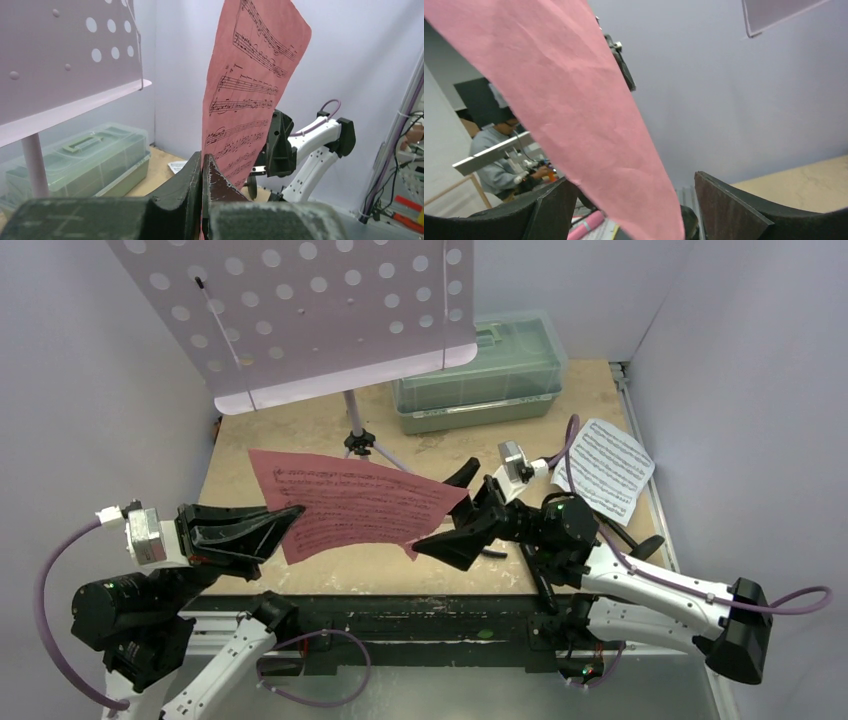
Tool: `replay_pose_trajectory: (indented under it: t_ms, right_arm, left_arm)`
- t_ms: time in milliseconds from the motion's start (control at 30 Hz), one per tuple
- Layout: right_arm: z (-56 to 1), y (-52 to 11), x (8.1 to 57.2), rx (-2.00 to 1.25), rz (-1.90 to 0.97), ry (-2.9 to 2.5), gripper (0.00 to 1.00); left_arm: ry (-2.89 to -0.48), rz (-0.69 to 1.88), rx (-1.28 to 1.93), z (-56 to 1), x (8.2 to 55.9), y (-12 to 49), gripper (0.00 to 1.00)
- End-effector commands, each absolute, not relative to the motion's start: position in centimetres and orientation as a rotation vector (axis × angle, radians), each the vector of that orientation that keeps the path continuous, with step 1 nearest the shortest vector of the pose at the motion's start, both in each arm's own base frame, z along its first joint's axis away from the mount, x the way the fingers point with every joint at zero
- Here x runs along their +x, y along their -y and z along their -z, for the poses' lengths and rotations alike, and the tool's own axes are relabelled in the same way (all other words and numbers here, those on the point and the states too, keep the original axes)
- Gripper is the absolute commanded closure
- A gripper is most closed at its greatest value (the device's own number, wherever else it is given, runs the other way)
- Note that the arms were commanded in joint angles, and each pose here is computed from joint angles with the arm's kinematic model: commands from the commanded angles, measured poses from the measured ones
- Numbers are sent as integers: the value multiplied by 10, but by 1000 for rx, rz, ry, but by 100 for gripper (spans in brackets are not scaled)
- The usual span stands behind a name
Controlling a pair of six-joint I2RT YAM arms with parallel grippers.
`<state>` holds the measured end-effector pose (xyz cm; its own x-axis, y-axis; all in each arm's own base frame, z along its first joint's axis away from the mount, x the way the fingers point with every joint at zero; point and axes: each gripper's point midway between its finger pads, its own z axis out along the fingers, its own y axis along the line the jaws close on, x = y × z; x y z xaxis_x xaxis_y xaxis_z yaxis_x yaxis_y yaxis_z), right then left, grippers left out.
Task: Set up the instrument practice props
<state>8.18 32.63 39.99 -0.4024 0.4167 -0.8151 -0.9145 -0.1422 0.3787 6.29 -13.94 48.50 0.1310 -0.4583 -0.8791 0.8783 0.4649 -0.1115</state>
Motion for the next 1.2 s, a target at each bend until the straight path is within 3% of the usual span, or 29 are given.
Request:
replay_pose_trajectory:
  t_ms: [0, 67, 233, 733, 1167]
  right_arm:
    - [-441, -315, 72, -590, -1857, -911, 16]
    - [-446, -317, 75, -549, -1888, -890, 24]
    - [-454, -321, 85, -480, -1914, -857, 33]
    - [-472, -336, 100, -527, -1808, -884, 32]
    - [-474, -339, 95, -616, -1806, -870, 43]
  left_arm:
    - [-934, 1080, 358, -507, 62, 126, 100]
    - [-938, 1082, 307, -508, 68, 123, 100]
    - [-954, 1095, 217, -504, 79, 117, 100]
    - [-978, 1192, 129, -491, 80, 117, 100]
    - [-1074, 1210, 101, -472, 90, 122, 100]
